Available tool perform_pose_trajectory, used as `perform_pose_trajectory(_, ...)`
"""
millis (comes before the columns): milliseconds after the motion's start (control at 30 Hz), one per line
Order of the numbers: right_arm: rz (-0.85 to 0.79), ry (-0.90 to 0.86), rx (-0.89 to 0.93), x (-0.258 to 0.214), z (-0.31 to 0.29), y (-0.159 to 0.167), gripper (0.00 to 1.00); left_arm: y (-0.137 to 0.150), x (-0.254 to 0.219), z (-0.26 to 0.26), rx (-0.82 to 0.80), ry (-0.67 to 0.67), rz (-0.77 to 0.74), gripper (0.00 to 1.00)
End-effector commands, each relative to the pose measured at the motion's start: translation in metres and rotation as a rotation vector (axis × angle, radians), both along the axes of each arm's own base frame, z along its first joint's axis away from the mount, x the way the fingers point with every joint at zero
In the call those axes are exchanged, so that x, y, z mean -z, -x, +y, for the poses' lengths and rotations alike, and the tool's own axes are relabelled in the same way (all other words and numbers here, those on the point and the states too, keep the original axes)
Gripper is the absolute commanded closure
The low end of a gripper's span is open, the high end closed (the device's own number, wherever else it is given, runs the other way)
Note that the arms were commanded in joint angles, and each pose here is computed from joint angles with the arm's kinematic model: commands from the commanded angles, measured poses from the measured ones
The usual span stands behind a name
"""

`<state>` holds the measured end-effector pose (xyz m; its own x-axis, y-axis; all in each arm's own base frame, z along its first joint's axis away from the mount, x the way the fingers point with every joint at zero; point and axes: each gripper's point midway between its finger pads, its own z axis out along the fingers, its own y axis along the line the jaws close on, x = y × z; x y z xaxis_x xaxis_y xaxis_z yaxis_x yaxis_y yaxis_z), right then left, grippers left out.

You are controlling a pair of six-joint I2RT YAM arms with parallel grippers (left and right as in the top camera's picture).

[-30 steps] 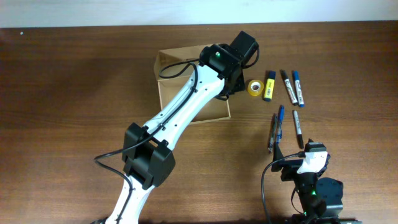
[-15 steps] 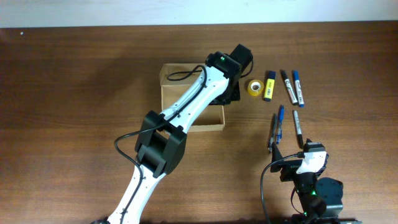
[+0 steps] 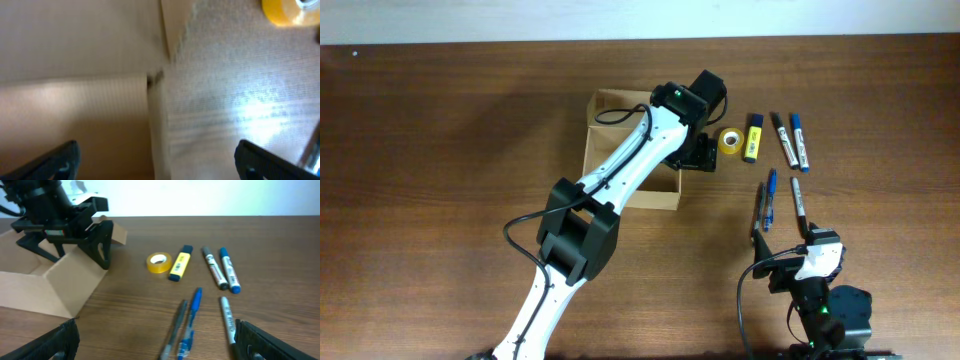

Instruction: Pack container

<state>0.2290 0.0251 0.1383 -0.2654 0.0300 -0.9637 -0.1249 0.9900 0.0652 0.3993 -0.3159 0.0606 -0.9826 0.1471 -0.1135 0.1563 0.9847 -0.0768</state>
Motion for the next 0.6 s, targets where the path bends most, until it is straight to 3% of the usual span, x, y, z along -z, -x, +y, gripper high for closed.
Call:
perform_pose_trajectory(0,0.009,-0.063,-0.035,0.001,0.008,0.002,0.01,-0.007,-0.025,-0.007,0.056,0.040,-0.038,0.00)
perform_pose_trajectory(267,0.027,-0.050,0.009,-0.011,0.001,0.005,0.01,-0.022,-0.085,0.011,0.082,-0.026,-0.179,0.00)
perform_pose_trajectory(567,0.251,-0.023,0.069,-0.042,-0.009,0.001,0.01,-0.042,-0.171,0.077,-0.011,-0.069,-0.346,0.00)
